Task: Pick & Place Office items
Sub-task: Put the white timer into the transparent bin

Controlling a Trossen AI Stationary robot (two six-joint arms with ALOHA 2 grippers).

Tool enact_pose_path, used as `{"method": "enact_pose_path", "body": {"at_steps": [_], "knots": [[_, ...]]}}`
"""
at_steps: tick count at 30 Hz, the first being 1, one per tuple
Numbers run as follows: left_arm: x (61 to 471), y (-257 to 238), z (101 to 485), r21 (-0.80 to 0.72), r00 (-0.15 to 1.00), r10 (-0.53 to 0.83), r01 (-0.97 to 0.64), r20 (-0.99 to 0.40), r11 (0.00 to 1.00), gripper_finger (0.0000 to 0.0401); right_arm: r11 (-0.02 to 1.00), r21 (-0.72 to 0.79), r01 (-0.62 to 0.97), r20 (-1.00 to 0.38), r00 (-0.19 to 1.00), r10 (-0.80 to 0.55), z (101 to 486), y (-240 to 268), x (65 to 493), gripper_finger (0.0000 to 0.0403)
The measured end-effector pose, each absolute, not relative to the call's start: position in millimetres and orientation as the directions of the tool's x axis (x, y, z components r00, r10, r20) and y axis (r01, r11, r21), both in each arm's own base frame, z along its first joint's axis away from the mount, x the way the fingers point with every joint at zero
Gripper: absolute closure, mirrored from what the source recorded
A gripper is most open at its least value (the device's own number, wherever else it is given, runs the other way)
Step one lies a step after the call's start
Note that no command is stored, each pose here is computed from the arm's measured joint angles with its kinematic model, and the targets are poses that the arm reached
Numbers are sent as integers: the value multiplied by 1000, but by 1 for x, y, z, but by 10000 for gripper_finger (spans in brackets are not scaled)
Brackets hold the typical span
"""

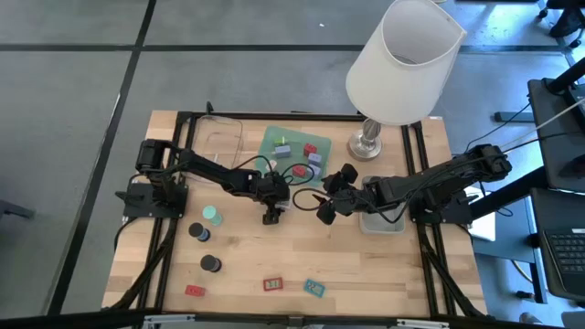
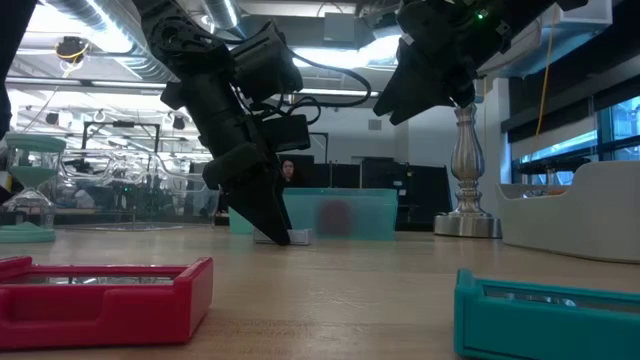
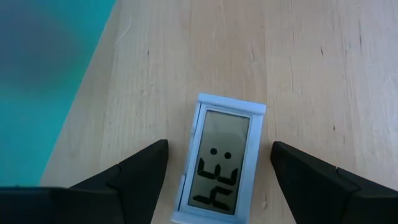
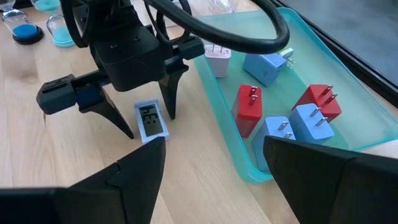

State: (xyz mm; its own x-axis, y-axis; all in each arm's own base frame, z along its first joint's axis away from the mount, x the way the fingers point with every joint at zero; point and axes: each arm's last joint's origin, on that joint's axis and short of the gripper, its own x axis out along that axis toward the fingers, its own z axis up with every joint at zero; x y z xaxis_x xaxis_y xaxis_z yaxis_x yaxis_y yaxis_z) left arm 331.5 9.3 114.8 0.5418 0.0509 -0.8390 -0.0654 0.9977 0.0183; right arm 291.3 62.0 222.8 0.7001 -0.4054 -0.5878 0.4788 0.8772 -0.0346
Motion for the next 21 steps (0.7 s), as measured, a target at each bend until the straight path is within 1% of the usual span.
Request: {"method": "enact_pose_path", "body": {"at_steps": [3, 5, 8, 12, 13, 17, 21], "knots": [[331, 9, 119, 2, 552, 53, -93, -832, 996, 132, 878, -36, 478, -588, 700, -405, 223, 62, 291, 127], [331, 9, 120, -7, 555, 55, -109, -830, 994, 149, 878, -37, 477, -588, 700, -405, 223, 62, 291, 127], [330, 10, 122, -17, 555, 58, -128, -830, 992, 187, 878, -37, 477, -588, 700, -405, 223, 62, 291, 127], [330, 10, 122, -49, 557, 60, -179, -829, 983, 249, 878, -37, 477, -588, 700, -405, 223, 62, 291, 127], [330, 9, 123, -65, 559, 58, -197, -827, 978, 258, 878, -37, 477, -588, 700, -405, 223, 62, 291, 127], [326, 8, 132, -148, 562, 34, -275, -826, 950, 261, 878, -37, 477, -588, 700, -406, 223, 62, 291, 127], [316, 7, 165, -195, 617, 39, -307, -786, 931, 261, 878, -41, 477, -591, 697, -406, 222, 62, 291, 127]]}}
